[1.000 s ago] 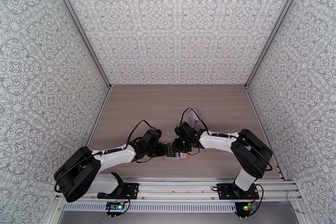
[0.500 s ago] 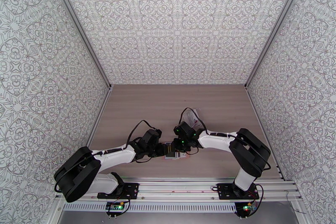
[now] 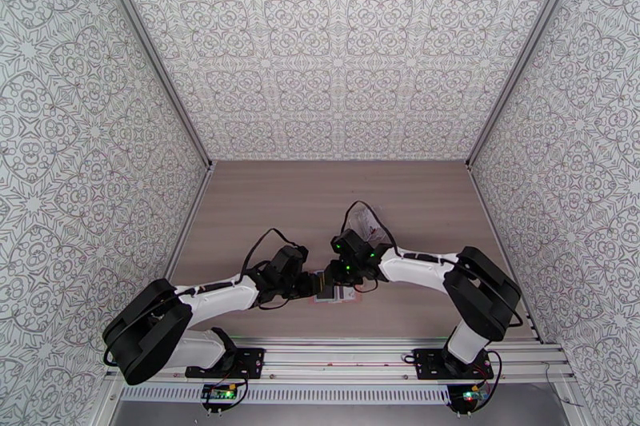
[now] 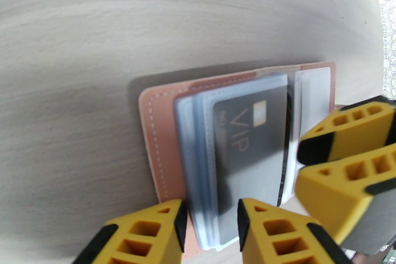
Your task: Put the credit cards into the card holder
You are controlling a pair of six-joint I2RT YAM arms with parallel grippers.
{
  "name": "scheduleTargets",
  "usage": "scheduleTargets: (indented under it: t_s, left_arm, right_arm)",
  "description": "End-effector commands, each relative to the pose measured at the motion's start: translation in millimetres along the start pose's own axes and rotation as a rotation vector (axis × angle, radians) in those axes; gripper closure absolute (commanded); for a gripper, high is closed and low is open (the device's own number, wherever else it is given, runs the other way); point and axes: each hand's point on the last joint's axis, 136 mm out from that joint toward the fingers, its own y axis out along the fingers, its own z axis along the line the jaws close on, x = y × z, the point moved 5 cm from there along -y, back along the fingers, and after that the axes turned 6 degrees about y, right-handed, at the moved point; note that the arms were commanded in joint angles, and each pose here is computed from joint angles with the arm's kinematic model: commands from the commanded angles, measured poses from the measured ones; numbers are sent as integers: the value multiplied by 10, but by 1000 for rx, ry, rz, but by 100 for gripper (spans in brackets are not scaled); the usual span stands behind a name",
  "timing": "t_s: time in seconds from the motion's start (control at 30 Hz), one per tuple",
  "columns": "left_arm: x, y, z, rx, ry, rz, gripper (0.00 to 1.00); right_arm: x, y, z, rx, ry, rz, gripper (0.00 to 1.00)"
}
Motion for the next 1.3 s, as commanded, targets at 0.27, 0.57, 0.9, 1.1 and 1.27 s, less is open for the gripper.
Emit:
scheduleTargets:
  t_s: [0.27,0.57,0.9,1.1,1.27]
  left_arm:
    - [-80,20,66,34,-1,21,63]
    - [-69,4,65,35,2,20,63]
    - [-35,-10,47,27,-5,12,63]
    - [-3,-28,15,25,1,6,63]
    - [0,-39,17,26,2,4,63]
  right_arm:
    - [52,41,-58,-83,-3,-22,69]
    - [33,116,-62,-76,1,4,70]
    - [9,140,-54,-61,4,25,70]
    - [1,123,-28,-40,2,21,70]
    - [3,121,-25,-39,0,22,70]
